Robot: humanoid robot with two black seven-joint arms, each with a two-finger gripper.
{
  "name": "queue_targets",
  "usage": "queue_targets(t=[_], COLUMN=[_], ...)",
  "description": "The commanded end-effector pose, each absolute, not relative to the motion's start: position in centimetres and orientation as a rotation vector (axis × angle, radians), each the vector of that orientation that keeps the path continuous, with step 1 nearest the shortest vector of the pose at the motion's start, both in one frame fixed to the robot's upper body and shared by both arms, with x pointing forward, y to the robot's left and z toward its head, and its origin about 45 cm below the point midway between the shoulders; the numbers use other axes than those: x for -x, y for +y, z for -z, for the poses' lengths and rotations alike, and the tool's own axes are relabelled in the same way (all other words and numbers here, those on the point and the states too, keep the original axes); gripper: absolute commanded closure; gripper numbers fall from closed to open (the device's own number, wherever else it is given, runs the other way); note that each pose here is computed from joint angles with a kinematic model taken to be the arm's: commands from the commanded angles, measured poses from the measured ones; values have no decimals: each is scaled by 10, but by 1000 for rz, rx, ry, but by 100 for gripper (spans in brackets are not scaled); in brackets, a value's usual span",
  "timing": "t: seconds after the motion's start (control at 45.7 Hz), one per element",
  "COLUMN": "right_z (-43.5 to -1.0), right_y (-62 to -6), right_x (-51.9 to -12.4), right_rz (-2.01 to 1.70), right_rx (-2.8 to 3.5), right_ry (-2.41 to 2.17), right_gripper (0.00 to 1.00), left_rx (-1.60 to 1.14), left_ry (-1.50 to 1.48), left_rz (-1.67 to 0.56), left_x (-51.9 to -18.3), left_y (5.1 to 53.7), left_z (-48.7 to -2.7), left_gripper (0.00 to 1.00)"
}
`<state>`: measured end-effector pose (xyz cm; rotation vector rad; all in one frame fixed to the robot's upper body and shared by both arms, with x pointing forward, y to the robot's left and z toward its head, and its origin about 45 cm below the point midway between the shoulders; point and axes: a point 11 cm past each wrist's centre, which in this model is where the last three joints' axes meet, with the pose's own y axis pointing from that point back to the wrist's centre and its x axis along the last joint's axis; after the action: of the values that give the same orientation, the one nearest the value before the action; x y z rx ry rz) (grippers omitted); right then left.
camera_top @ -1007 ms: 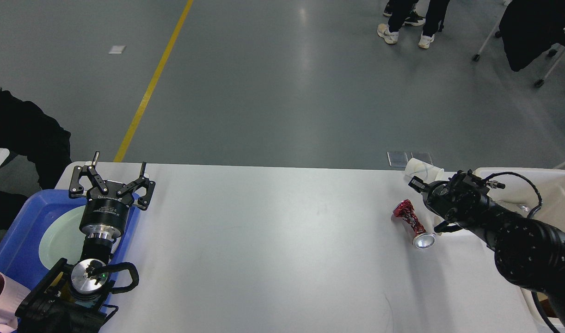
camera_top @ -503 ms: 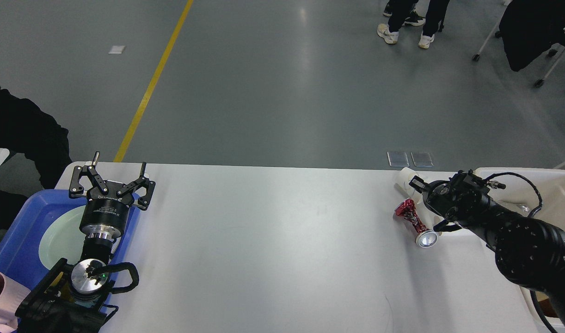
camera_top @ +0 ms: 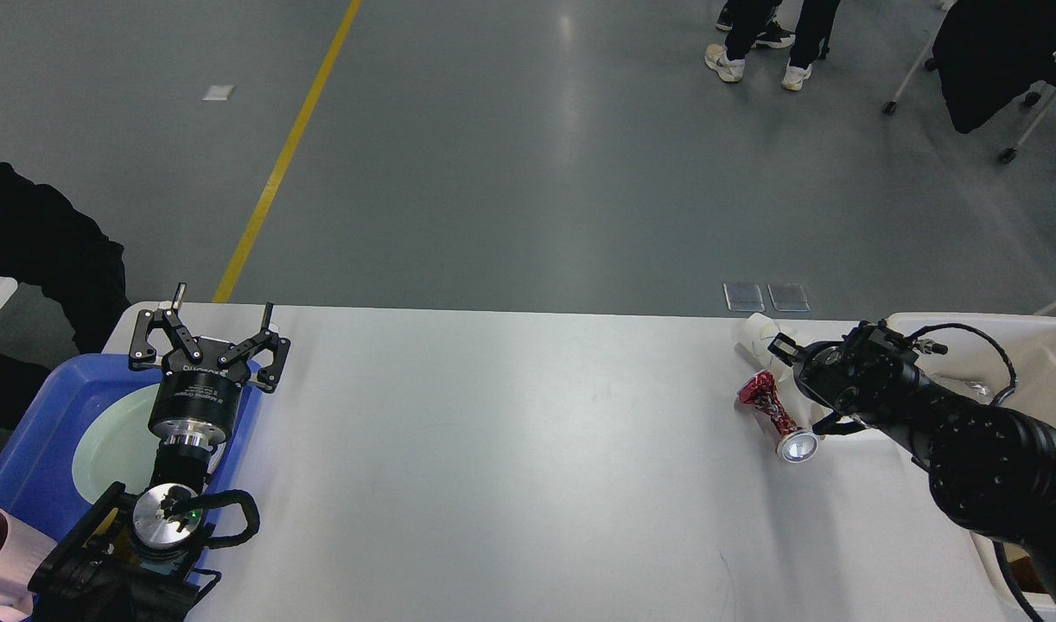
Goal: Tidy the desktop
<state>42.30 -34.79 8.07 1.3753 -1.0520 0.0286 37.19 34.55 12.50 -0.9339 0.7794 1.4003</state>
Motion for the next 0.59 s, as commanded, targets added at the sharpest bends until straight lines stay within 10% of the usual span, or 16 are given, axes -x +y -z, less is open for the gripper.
queue_targets(t=[0.0,0.044,0.131,0.569], right_z=[-83,-85,-94,-169], right_y=[-347,-346,-348,-337], right_x=[-425,-427,-434,-422], right_rz=[-31,-36,-64,-11], right_rx=[-1376,-1377,-1367,-1414], right_ry=[-1054,-1058,-1100,-835], right_gripper=[100,93,0,0], left_rx=[934,934,934,931], left_ry=[779,779,779,780], left_rz=[-1400,-1400,-1400,-1399], left_x=[-372,-372,-372,-372], left_y=[346,346,346,345], left_z=[-125,-125,-125,-125], left_gripper=[4,4,4,4])
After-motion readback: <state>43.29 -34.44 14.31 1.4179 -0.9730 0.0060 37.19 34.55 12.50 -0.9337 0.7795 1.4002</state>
